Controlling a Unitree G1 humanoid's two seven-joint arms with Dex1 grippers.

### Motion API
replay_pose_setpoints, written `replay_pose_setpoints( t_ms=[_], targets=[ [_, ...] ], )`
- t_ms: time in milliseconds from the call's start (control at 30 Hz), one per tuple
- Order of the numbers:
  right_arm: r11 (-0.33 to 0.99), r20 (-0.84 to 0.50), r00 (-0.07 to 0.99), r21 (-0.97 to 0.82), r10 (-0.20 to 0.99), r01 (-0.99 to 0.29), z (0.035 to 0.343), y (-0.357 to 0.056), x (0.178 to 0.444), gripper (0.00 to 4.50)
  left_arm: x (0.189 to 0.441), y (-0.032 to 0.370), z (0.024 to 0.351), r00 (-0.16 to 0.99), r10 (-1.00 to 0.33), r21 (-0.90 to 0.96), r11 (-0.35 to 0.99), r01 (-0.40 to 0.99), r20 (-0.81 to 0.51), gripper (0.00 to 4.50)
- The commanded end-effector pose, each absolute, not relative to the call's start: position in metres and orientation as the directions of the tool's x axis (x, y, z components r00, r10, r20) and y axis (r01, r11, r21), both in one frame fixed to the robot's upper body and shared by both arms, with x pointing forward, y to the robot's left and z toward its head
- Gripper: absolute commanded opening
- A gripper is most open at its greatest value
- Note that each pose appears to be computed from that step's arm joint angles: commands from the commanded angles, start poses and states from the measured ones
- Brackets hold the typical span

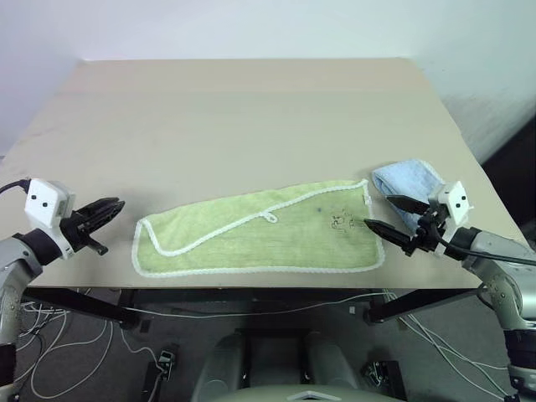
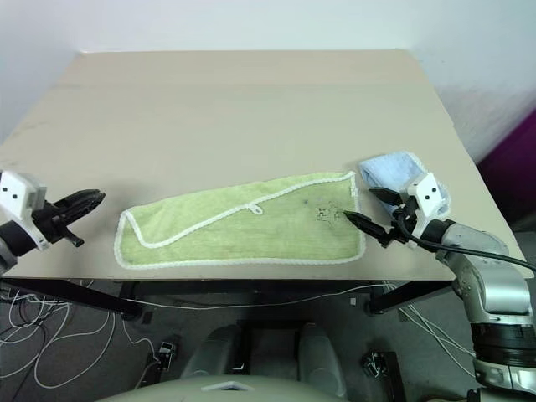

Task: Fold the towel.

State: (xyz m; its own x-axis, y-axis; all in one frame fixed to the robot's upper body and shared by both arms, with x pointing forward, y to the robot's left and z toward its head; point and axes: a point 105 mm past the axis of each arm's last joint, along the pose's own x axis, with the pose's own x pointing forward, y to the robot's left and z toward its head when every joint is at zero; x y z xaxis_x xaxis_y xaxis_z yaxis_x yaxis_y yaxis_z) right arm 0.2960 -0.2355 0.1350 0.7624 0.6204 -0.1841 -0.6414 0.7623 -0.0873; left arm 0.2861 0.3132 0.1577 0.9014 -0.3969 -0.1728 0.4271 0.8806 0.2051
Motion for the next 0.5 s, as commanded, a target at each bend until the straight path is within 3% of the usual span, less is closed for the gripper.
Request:
replay_pose_setpoints(
  t_ms=[33,500],
  targets=[
    [0.761,-0.126,0.771,-0.127,0.624,-0.637,0.148,-0.23,0.292,4.47,0.29,0.315,0.173,0.904,-0.399,0.248,0.87,0.426,-0.152,0.6],
    [0.8,-0.063,0.808,-0.114,0.586,-0.589,0.14,-0.216,0.291,4.47,0.312,0.298,0.195,0.861,-0.495,0.287,0.813,0.506,-0.115,0.6]
  ],
)
